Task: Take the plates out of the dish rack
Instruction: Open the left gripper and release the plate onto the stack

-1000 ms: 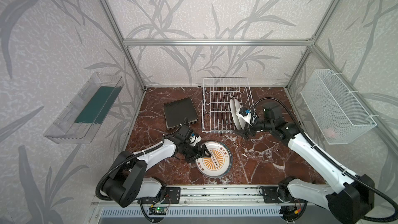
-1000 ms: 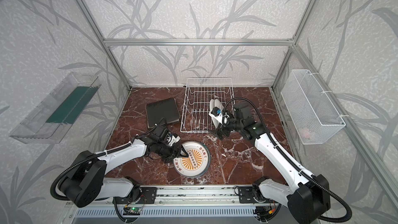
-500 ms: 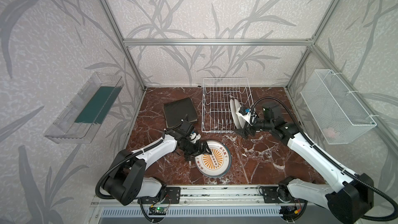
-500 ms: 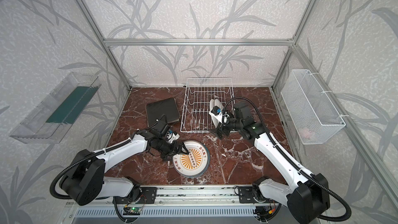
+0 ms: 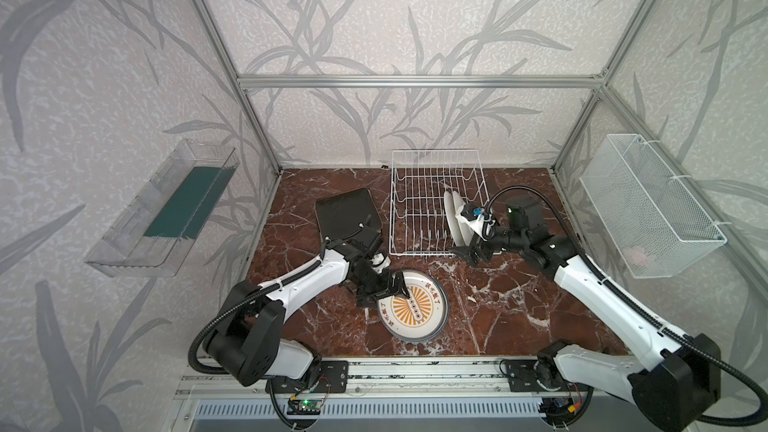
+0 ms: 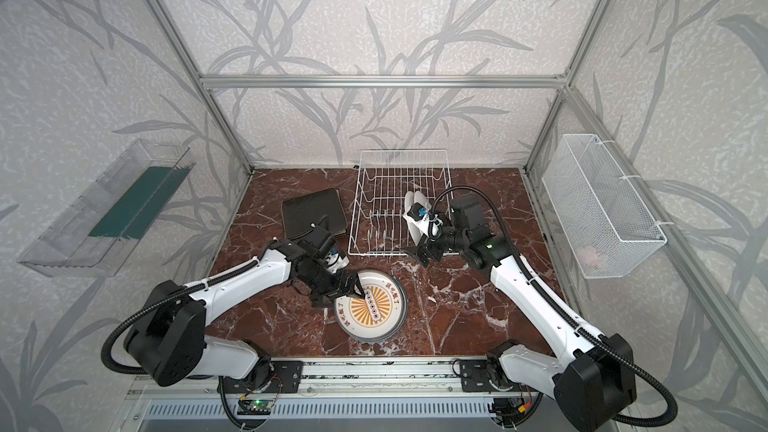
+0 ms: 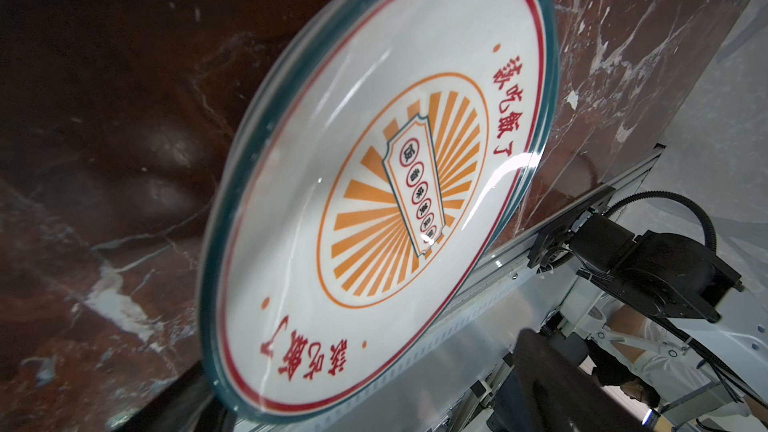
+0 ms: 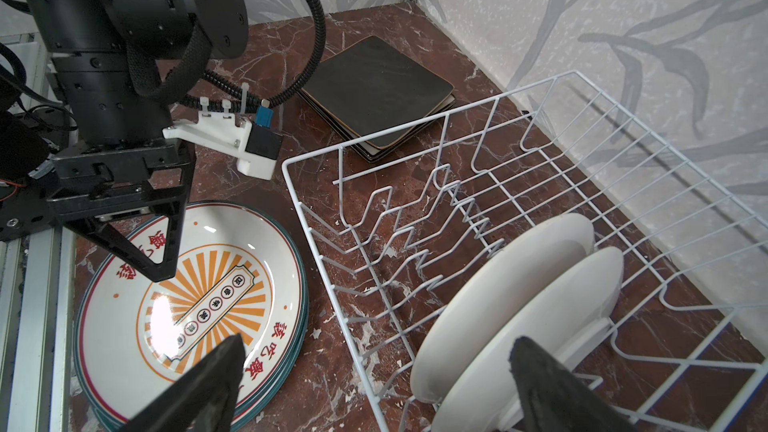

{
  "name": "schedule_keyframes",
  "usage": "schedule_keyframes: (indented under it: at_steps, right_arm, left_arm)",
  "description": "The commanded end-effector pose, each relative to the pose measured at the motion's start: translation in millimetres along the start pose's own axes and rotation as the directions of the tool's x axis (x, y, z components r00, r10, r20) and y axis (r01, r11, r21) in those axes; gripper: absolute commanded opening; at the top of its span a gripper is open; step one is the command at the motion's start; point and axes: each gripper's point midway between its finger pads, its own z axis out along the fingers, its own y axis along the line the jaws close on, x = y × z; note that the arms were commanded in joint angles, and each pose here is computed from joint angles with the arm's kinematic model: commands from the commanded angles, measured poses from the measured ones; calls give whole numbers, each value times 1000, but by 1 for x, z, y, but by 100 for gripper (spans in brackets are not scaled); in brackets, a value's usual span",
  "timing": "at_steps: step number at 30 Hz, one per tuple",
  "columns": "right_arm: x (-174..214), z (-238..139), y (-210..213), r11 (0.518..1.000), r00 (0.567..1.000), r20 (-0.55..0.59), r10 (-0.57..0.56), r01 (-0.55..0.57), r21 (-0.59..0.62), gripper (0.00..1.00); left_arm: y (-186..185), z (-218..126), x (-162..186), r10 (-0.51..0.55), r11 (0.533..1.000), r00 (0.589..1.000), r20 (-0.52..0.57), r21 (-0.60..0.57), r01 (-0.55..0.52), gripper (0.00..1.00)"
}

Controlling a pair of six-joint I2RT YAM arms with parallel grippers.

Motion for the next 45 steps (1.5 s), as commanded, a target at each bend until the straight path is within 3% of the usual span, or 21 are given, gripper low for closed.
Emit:
schedule_keyframes:
  at_steps: [1,14,25,36,45]
  right_arm:
    - [-5,1,-1,1000,1000,14,-1,1,4,99]
    - [-3,1,-7,999,1000,-6,9,-9,38,99]
    - [-3,-1,-14,996,1000,3,19,-19,82,99]
    - [-3,-3,-15,995,1000,5,18,-19,98,99]
    - [-5,-5,-19,992,1000,8,20,-21,121,99]
  left_arm:
    - [4,-9,1,16,997,1000,-15,-76,-17,99]
    - [0,1,9,36,995,997,-73,-93,-43,99]
    - [-1,-13,5,62,971,996,-64,-226,-75,99]
    - [11,-2,12,56,952,992,-117,-294,-88,99]
    - [1,-24,0,103,939,994,-31,-327,-107,99]
